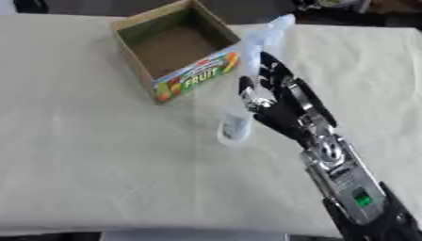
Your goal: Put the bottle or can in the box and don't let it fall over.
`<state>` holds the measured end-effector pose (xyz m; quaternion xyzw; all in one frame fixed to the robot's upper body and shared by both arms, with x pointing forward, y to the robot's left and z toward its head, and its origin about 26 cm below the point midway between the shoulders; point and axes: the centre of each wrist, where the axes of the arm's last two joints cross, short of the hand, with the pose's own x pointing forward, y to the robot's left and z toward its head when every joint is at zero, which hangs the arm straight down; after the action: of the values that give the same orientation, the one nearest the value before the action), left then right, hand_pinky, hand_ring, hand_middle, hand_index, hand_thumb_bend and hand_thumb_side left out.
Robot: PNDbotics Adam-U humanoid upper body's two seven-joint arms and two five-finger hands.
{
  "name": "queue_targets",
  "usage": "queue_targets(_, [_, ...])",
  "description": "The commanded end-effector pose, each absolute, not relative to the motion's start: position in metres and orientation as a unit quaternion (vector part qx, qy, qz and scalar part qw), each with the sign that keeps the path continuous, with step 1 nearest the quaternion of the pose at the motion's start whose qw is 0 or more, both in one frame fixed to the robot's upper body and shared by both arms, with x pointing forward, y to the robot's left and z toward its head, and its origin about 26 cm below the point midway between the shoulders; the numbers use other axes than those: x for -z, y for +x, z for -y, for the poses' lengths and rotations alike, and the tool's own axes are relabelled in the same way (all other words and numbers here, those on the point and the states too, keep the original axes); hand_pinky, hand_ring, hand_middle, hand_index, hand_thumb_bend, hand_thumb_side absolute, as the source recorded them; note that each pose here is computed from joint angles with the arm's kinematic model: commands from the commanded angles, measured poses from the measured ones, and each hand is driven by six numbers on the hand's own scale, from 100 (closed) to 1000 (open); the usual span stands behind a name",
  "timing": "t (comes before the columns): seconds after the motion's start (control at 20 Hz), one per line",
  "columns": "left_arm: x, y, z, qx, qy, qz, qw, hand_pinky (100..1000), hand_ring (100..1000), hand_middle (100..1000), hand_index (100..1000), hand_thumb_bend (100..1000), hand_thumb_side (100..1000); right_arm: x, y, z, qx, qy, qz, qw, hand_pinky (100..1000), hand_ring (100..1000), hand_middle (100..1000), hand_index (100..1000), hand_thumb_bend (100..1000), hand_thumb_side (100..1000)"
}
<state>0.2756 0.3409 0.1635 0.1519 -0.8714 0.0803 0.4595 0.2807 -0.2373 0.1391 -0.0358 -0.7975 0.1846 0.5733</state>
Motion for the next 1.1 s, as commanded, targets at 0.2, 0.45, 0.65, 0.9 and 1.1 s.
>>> queue_targets(0.2, [-0.1694,0.2759,-0.3399,-0.072,0.150,0.877,0.452,1000,638,717,738,521,346,-0.1498,0.2803,0.2326,-0.185,-0.038,0.800,0.569,1000,1000,1000,1000,100,486])
queue_targets(0.45, [-0.1698,0.2761,-0.3396,-0.072,0.149,0.877,0.451,1000,639,718,738,520,347,-0.1537,0.2821,0.2303,-0.181,-0.040,0.799,0.571,1000,1000,1000,1000,100,486])
queue_targets(0.65, [-0.1702,0.2763,-0.3394,-0.072,0.148,0.878,0.450,1000,640,718,738,518,347,-0.1554,0.2828,0.2295,-0.182,-0.041,0.799,0.572,1000,1000,1000,1000,100,487])
queue_targets(0.9, [-0.1706,0.2765,-0.3392,-0.072,0.148,0.878,0.450,1000,640,718,738,517,347,-0.1562,0.2831,0.2289,-0.183,-0.044,0.794,0.578,1000,1000,1000,1000,100,488])
queue_targets(1.1, [-0.1703,0.2765,-0.3392,-0.072,0.147,0.878,0.450,1000,640,718,737,516,348,-0.1568,0.2834,0.2272,-0.187,-0.044,0.790,0.582,1000,1000,1000,1000,100,490])
